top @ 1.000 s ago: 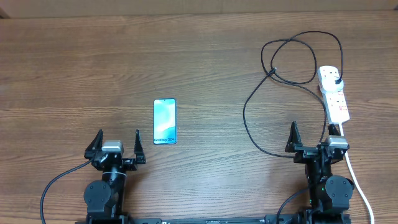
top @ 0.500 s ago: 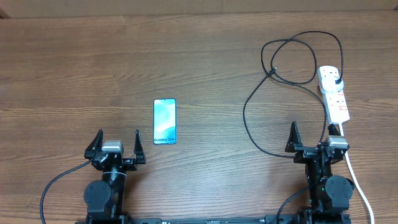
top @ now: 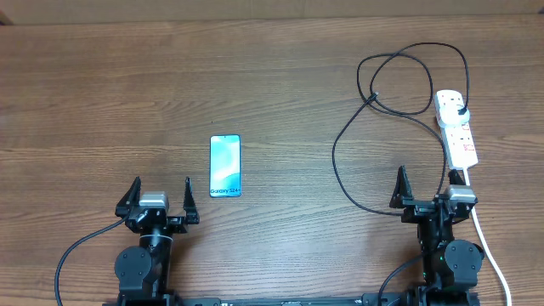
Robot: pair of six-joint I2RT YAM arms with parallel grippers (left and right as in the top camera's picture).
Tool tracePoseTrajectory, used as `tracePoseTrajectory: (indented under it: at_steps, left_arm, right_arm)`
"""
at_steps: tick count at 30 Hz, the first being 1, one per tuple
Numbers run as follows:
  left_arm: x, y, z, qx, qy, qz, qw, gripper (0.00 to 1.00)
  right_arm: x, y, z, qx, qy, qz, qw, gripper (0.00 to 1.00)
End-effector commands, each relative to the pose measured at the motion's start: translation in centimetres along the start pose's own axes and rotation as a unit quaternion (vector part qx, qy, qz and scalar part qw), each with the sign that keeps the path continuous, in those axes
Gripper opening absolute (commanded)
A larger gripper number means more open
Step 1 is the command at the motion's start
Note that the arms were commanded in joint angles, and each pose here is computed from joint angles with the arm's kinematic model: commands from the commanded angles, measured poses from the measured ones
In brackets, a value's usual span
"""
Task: Plug charger to phone and switch on socket
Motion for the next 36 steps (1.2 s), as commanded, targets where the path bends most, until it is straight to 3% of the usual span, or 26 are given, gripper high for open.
tracePoseTrajectory:
  at_steps: [1, 21, 36]
  left_arm:
    - [0.1, 0.0, -0.1, 0.005, -0.006, -0.001, 1.000, 1.00]
    - [-0.1, 0.1, -0.1, 0.006, 0.013, -0.001, 1.000, 1.00]
    - [-4.2, 2.4, -1.3, 0.017, 0.027, 0.023, 0.999, 0.99]
  right_arm:
    - [0.2, 0.0, 0.2, -0.004, 0.001, -0.003, 1.000, 1.00]
    - [0.2, 0.0, 0.2, -0.004, 0.001, -0.003, 1.000, 1.00]
    - [0.2, 0.0, 0.1, -0.004, 0.001, -0.003, 1.000, 1.00]
Point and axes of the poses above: each gripper's point midway between its finger pads, its own y axis back along the fingers, its own z axis along the line the jaws close on, x = y × z, the point moved 8 cm from there along y, back along the fingers, and after that the axes turned 13 degrees about y, right-handed, at the moved point
